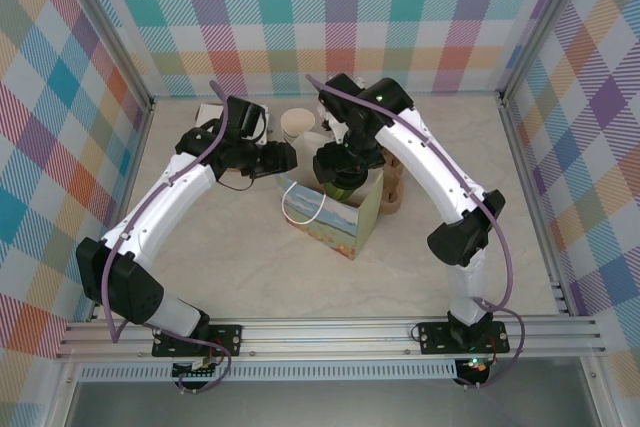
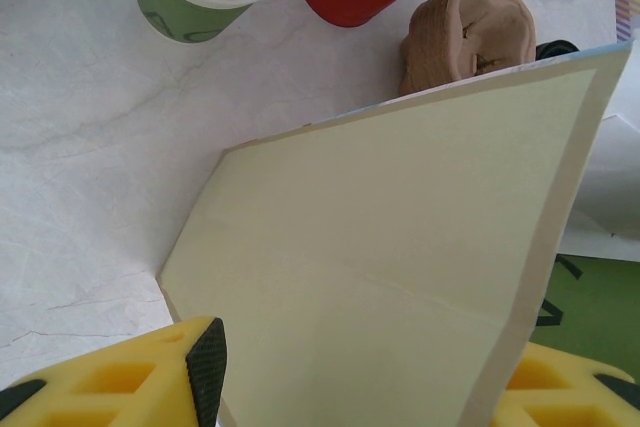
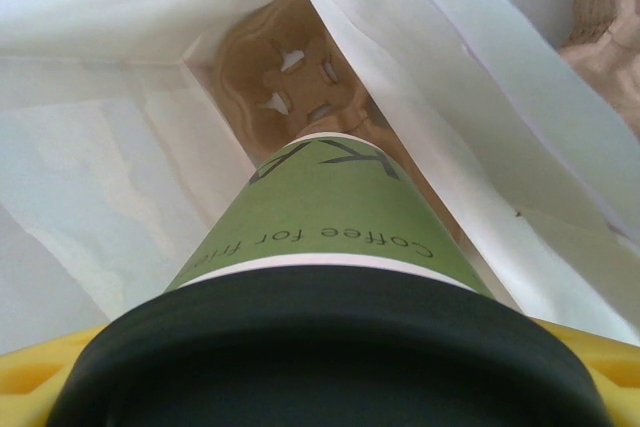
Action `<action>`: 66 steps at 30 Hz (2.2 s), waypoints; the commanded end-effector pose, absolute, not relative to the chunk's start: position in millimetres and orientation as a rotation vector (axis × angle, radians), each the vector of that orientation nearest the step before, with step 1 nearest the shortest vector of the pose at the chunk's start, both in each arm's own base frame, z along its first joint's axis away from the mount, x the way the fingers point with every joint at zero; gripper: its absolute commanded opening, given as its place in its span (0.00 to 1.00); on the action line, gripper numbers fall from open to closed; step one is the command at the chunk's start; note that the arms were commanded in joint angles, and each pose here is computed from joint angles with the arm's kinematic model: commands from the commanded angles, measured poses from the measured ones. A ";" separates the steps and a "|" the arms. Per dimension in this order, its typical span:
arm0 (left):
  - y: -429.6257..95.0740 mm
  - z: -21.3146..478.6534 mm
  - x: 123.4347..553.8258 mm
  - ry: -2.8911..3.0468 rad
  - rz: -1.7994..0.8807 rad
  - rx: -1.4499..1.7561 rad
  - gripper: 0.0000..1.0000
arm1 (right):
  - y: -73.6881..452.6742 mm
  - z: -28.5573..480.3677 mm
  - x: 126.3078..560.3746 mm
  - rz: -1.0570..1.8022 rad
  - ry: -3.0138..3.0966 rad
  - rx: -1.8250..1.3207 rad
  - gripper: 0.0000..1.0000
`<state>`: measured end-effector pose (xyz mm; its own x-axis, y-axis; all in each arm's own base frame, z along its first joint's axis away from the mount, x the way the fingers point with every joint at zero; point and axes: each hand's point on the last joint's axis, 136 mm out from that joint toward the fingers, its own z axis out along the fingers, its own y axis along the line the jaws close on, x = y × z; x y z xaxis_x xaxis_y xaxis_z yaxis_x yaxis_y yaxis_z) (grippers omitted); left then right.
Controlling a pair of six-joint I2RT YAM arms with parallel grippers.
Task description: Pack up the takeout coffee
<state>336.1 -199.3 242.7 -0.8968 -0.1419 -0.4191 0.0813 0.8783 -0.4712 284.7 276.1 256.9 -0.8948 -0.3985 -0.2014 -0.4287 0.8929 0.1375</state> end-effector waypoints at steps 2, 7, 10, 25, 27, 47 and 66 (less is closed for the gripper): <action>-193.0 246.4 335.3 2.584 -0.658 -0.032 0.53 | 247.9 243.6 246.6 0.147 3.078 -0.722 0.78; -193.3 248.3 336.2 2.579 -0.662 -0.035 0.53 | 246.5 235.3 244.1 0.118 3.103 -0.749 0.78; -193.0 248.8 336.7 2.578 -0.657 -0.037 0.53 | 249.0 233.2 242.9 0.115 3.103 -0.775 0.78; -187.5 257.7 336.7 2.570 -0.622 -0.029 0.53 | 266.8 234.4 213.1 0.206 3.127 -0.875 0.78; -186.9 257.4 336.5 2.572 -0.622 -0.028 0.53 | 269.1 235.9 208.6 0.206 3.115 -0.898 0.78; -184.2 257.9 333.5 2.585 -0.608 -0.026 0.53 | 255.6 212.8 232.2 -0.066 3.047 -1.052 0.78; -179.2 255.5 330.5 2.593 -0.580 -0.029 0.55 | 254.0 197.1 238.5 -0.088 3.087 -1.057 0.78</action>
